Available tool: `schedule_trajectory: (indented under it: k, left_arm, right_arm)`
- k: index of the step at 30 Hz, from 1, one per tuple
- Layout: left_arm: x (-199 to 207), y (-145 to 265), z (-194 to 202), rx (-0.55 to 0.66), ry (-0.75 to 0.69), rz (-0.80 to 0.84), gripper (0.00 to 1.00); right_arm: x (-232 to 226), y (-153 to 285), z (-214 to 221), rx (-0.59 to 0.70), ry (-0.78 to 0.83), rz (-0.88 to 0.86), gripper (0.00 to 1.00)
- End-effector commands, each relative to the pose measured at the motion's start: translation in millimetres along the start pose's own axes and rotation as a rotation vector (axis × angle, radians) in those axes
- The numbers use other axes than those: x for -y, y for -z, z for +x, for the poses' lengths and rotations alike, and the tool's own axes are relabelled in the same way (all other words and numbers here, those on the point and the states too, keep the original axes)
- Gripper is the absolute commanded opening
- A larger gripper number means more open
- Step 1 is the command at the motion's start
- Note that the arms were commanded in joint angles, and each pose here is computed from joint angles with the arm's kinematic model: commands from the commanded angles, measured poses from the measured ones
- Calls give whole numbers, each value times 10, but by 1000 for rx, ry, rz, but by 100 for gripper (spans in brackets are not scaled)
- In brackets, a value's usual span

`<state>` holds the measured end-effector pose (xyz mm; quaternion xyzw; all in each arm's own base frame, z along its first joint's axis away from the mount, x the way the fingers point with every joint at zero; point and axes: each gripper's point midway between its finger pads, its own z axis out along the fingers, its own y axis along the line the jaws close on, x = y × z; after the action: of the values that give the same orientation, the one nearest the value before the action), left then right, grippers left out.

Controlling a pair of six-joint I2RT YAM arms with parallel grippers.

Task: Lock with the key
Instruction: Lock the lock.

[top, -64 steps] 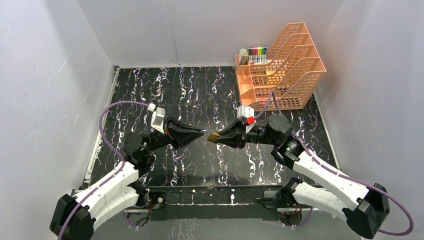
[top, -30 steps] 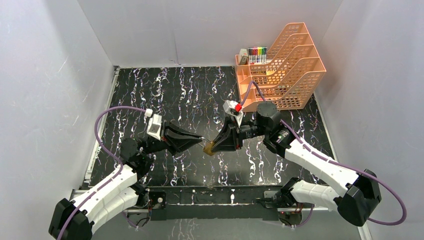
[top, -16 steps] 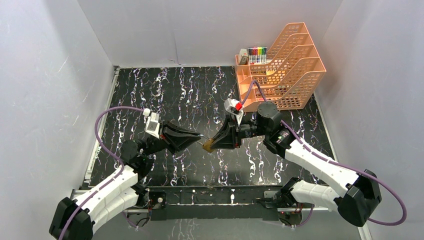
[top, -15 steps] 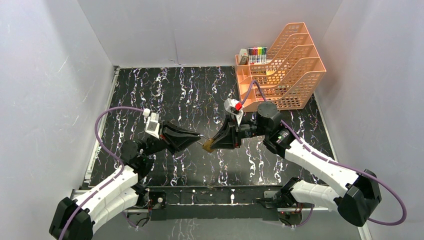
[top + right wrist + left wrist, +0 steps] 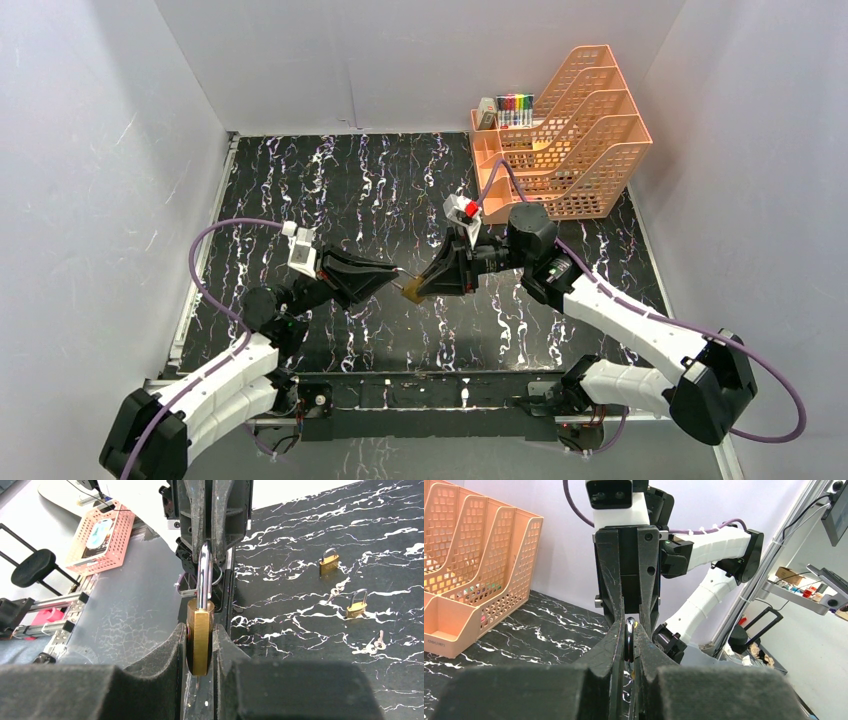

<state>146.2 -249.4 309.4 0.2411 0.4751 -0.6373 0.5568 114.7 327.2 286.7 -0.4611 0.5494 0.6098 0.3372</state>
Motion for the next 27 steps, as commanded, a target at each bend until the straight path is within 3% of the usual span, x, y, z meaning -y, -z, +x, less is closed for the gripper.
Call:
schedule_trajectory:
  k: [1, 27]
  left_arm:
    - [-108, 54, 289, -76, 65, -22, 0]
    - [-127, 128, 648, -124, 162, -44, 0]
  right_arm:
    - [-364, -28, -756, 182, 293, -107, 0]
    - [-156, -27, -1169, 333, 371, 41, 0]
